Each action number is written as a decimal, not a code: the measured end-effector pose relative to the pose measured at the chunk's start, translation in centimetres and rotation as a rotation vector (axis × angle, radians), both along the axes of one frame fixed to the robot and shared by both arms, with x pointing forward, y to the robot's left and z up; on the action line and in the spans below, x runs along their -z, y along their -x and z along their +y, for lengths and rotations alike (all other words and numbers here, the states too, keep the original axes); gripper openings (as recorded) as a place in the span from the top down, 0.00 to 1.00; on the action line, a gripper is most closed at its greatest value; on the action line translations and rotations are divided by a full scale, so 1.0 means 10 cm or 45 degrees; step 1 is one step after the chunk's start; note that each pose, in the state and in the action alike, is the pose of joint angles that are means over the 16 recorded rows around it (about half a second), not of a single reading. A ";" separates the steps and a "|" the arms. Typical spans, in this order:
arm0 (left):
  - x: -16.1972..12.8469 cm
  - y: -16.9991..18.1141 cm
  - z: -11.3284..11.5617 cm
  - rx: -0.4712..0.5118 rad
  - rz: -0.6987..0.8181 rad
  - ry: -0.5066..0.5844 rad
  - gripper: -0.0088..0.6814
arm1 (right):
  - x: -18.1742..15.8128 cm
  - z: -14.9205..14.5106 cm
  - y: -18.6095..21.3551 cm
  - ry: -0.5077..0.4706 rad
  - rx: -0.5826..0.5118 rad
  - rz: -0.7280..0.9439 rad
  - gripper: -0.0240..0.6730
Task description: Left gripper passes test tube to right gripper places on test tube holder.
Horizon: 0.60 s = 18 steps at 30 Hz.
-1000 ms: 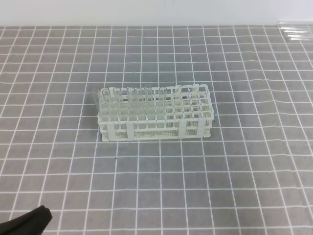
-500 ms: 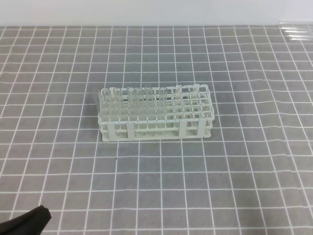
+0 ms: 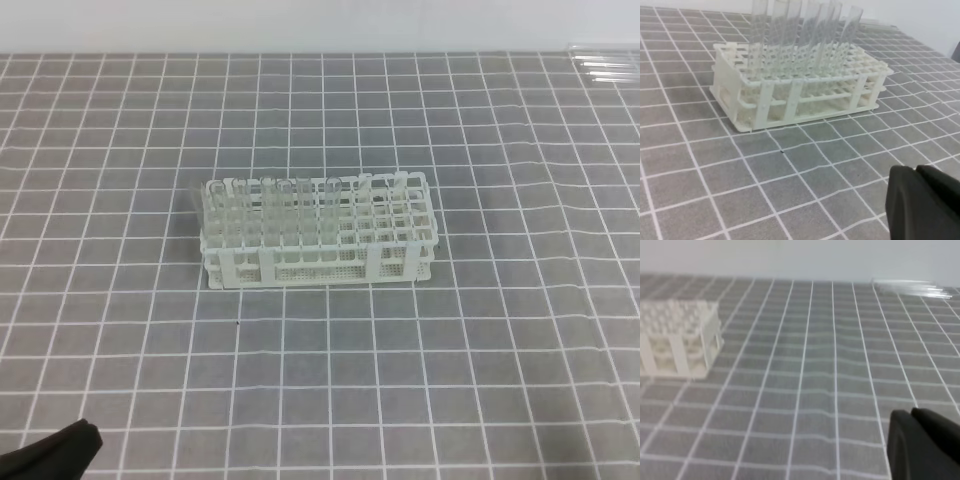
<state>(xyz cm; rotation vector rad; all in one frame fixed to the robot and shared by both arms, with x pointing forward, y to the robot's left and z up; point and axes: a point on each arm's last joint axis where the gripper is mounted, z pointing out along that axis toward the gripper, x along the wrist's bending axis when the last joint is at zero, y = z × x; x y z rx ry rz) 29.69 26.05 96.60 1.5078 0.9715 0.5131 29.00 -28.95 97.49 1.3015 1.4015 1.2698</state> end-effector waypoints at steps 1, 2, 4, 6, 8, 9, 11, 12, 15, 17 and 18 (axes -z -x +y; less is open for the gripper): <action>0.00 0.00 0.00 -0.004 0.002 -0.002 0.99 | 0.02 0.00 0.00 0.013 0.005 0.014 0.98; 0.00 0.00 0.00 -0.007 0.003 -0.003 0.99 | 0.05 -0.01 0.00 0.023 0.010 0.028 0.98; 0.00 0.00 0.01 -0.014 0.006 -0.007 0.99 | 0.09 -0.02 -0.01 0.039 0.016 0.050 0.98; 0.00 -0.01 0.01 -0.021 0.008 -0.009 0.99 | 0.12 -0.02 -0.01 0.058 0.015 0.067 0.98; 0.01 -0.01 0.02 -0.029 0.013 -0.015 0.99 | 0.15 -0.02 -0.01 0.072 0.012 0.079 0.98; 0.01 -0.01 0.02 -0.033 0.015 -0.018 0.99 | 0.16 -0.02 -0.01 0.076 0.011 0.084 0.98; 0.02 -0.01 0.03 -0.041 0.020 -0.025 0.99 | 0.17 -0.02 -0.01 0.077 0.010 0.092 0.98; 0.02 -0.01 0.03 -0.043 0.021 -0.025 0.99 | 0.17 -0.02 -0.01 0.077 0.009 0.094 0.98; 0.02 -0.02 0.03 -0.050 0.024 -0.030 0.99 | 0.18 -0.02 -0.01 0.078 0.009 0.099 0.98; 0.02 -0.02 0.03 -0.053 0.025 -0.030 0.99 | 0.18 -0.02 -0.01 0.077 0.009 0.100 0.98; 0.03 -0.02 0.04 -0.054 0.026 -0.032 0.99 | 0.18 -0.02 -0.01 0.077 0.009 0.100 0.98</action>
